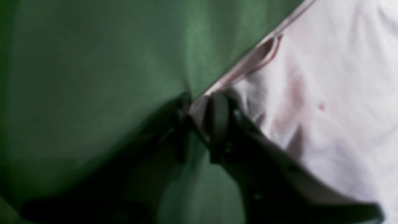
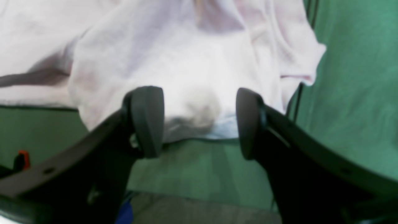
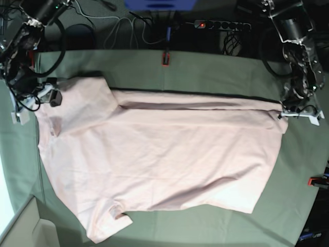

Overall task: Layout the t-shirt on the table in an organized manner, then fold the t-shirt properly
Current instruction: 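Lower the folded edge and release it with the right gripper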

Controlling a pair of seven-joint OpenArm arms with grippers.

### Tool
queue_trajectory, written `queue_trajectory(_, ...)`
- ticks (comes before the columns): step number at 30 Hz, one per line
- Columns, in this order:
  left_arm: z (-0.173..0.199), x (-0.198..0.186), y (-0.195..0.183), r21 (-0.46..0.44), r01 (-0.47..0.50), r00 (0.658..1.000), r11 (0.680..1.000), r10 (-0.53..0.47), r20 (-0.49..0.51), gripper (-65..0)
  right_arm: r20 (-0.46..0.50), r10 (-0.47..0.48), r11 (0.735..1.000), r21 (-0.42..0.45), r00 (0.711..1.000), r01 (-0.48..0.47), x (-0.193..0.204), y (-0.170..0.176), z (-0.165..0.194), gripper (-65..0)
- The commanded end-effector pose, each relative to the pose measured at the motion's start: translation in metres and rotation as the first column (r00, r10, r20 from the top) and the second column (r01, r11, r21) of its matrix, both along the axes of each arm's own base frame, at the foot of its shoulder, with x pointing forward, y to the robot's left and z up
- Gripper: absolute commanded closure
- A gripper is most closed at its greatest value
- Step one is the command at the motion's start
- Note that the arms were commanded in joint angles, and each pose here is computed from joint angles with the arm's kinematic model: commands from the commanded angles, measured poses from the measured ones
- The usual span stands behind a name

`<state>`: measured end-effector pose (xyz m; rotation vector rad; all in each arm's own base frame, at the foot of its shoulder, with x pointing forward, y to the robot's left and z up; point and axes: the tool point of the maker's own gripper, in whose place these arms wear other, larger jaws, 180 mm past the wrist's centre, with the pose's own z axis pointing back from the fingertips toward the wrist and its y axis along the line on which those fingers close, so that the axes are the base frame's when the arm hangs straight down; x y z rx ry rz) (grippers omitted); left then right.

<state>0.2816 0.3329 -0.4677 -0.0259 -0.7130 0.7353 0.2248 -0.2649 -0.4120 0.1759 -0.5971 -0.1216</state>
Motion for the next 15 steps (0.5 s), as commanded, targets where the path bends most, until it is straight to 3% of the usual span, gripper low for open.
queue_trajectory(1,0.007,0.006,0.004,0.010,0.004,1.000,1.000,-0.004,0.013,-2.1,0.024,0.008,1.000,-0.020,1.000,-0.008,0.003,-0.004,0.007,-36.5)
queue_trajectory(15,0.011,0.009,0.005,0.018,0.006,1.000,1.000,-0.006,0.024,0.0,-0.029,-0.001,1.000,0.005,1.000,0.001,-0.012,-0.004,-0.010,-36.8)
